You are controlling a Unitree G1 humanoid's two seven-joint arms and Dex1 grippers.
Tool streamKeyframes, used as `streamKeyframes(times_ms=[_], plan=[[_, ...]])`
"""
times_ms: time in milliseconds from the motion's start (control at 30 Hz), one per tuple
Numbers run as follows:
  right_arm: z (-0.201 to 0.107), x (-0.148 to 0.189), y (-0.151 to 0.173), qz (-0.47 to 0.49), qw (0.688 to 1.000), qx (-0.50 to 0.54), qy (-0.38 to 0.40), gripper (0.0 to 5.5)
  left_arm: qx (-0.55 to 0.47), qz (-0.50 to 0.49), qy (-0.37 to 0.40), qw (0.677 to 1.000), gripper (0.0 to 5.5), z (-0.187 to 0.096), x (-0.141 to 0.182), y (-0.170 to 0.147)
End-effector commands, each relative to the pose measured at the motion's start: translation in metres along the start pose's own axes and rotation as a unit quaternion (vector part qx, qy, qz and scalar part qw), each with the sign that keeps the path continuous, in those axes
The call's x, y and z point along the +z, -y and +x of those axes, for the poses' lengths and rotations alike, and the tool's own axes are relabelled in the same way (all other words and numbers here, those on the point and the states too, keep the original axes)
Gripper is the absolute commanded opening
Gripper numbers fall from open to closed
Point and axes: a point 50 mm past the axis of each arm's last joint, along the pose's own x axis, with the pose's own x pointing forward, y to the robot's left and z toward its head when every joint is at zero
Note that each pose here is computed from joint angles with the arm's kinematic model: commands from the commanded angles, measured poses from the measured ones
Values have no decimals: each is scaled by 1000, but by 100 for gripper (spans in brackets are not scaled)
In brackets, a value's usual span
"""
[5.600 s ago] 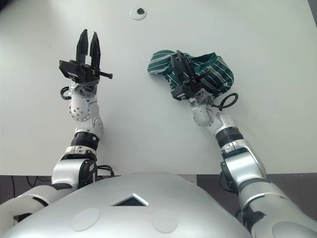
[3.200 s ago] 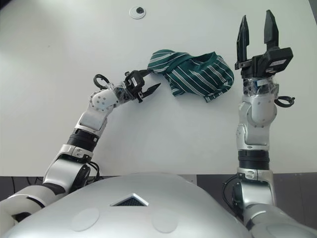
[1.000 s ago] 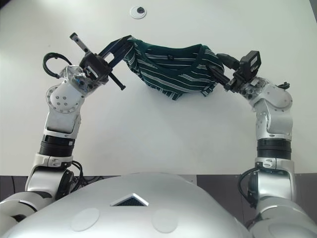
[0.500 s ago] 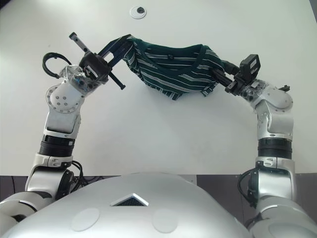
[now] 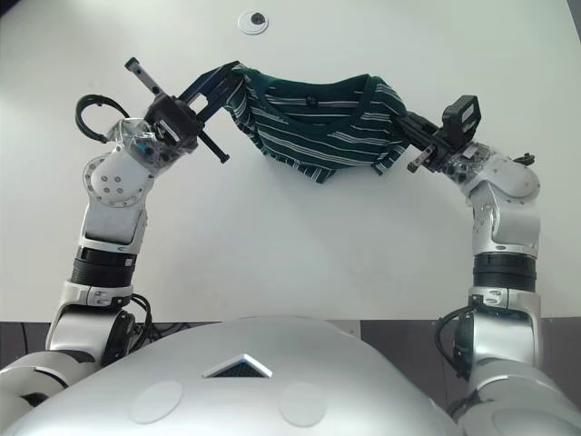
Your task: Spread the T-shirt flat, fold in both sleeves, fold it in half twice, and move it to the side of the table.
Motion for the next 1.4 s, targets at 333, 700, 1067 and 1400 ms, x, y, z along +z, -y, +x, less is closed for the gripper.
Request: streamKeyframes(times_ms=[333,700,1067,1400], plan=[[90,156,74,-227,945,-196,134,2,25,400,-161,902,0,95,6,-173],[98,253,91,-271,904,-296,148,2,146,446,-189,863,0,132,78,-231],[84,263,90,-333,875,-294,193,2,171,450,-174,859,0,113,70,-239],[0,126,15,-280,924,156,209,2,-250,44,-7,967,0,-46,37,-108]])
